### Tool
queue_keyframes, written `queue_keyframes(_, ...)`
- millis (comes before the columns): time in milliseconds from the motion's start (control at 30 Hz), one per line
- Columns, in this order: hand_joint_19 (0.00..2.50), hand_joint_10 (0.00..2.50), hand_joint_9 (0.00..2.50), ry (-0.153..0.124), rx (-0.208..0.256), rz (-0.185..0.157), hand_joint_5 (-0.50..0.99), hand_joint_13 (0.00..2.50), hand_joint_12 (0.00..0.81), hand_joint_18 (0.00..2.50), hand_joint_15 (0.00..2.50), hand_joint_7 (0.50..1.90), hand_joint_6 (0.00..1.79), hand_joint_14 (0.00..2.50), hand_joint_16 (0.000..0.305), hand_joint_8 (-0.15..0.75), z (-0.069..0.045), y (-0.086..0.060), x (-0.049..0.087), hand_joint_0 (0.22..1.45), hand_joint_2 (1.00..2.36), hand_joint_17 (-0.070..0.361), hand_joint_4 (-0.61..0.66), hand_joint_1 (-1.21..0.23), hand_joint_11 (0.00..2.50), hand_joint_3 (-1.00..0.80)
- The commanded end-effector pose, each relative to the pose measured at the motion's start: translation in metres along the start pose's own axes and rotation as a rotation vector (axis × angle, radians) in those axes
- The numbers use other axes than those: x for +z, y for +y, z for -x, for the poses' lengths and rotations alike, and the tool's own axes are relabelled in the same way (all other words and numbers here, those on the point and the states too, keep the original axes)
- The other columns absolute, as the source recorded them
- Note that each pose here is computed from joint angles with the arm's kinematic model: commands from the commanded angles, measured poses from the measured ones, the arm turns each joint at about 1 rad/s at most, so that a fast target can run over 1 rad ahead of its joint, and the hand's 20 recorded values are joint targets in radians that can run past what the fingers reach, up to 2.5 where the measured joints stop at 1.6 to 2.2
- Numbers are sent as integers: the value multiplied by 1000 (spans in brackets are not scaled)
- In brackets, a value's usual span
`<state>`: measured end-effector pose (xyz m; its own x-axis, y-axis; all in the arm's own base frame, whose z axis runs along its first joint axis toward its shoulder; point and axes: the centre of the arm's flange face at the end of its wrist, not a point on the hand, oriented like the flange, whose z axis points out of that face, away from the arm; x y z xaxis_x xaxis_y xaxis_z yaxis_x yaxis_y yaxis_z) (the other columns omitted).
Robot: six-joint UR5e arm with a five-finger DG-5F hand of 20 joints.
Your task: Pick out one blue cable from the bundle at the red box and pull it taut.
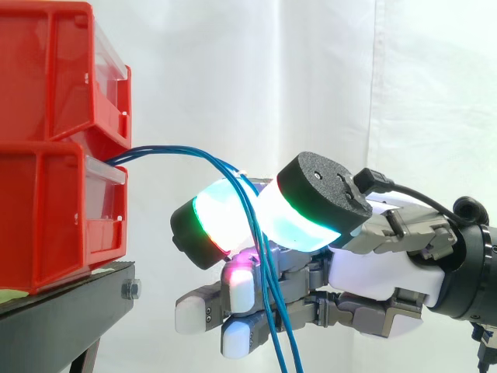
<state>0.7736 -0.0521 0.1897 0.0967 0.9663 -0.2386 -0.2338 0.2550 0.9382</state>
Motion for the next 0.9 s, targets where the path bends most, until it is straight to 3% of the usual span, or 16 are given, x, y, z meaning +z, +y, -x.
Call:
queue_keyframes(0,550,21,1048,-1,0,-1,-137,778,259,727,284,852,935,11,34,288,0,0,0,624,1000,76,-48,-855,583,-500)
queue_keyframes(267,557,20,1100,-1,0,3,-120,779,264,767,274,831,911,10,37,303,0,1,1,504,1000,84,-5,-772,600,-500)
queue_keyframes(467,583,23,1051,0,0,1,-122,710,243,711,253,888,873,9,33,286,0,0,1,596,1000,75,-27,-631,558,-500)
queue_keyframes(867,563,21,922,5,-1,4,-159,581,223,568,217,857,912,8,32,306,0,3,2,624,1017,72,10,-747,562,-276)
